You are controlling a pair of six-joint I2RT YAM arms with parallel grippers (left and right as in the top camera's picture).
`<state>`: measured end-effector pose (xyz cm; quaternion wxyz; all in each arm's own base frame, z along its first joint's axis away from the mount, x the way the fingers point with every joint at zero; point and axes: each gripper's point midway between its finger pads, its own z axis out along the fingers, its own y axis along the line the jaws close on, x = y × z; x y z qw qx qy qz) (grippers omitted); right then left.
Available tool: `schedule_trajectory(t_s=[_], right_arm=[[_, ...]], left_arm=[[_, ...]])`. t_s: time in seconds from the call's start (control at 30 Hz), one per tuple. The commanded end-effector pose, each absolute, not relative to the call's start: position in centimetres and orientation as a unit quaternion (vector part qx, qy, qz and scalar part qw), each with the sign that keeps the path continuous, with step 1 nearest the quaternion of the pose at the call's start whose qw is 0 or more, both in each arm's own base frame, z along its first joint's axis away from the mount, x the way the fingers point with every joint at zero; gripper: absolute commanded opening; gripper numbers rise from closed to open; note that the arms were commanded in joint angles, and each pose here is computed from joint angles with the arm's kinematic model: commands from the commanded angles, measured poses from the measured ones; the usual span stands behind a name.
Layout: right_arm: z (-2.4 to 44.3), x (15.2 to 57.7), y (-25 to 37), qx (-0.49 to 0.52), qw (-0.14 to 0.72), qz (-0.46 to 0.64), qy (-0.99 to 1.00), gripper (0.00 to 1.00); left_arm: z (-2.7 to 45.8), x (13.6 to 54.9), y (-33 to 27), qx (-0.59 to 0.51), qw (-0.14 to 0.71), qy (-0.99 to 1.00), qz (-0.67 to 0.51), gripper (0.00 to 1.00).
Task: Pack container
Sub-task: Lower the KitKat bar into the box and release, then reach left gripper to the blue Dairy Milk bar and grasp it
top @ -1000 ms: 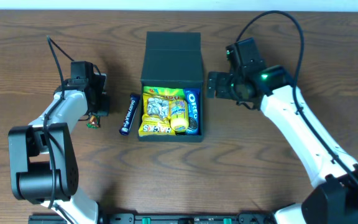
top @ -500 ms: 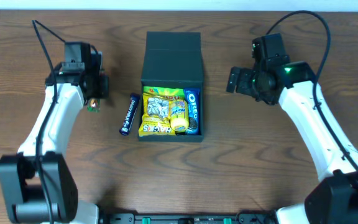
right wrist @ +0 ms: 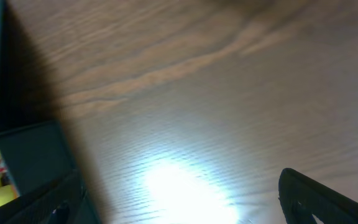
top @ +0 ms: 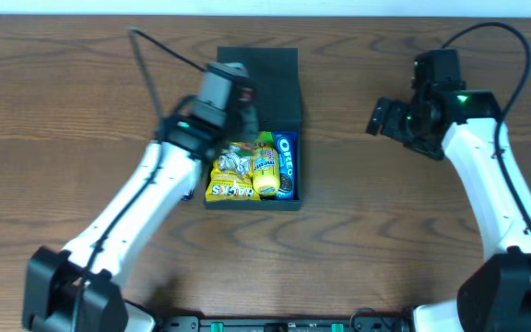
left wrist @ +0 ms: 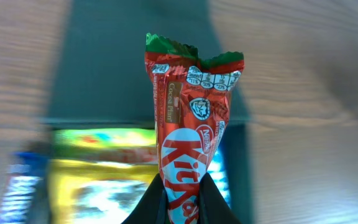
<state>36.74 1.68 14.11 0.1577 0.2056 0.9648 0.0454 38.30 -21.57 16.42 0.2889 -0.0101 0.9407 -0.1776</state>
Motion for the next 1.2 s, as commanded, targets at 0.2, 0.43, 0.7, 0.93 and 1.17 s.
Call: schedule_trajectory(t_s=[0.2,0.43,0.7,0.93,1.17], right_arm=[[14.3,35.6,-0.3,0.232,0.14,0.036,0.962,0.99],[14.3,35.5,-0.3,0.232,0.139,0.035,0.962,0.99],[14.1,35.0,-0.3,0.216,0.129,0.031,0.967,0.99],[14.1,34.7,-0.4,0.215,0.124,0.028,0.968,0.99],[14.0,34.7,-0.4,0.215,0.124,0.028,0.968,0.99]], left_arm=[[11.9,36.3,-27.2,-0.114,0.211,0.948,-0.211,0.06],[12.3,35.9,-28.2,-0.065,0.206,0.949,-0.23,0.53],[15.1,35.6,-23.5,-0.017,0.25,0.955,-0.16,0.56],[17.9,35.5,-10.9,-0.049,0.297,0.952,0.051,0.54],[14.6,35.2,-5.9,-0.041,0.258,0.961,0.094,0.47]])
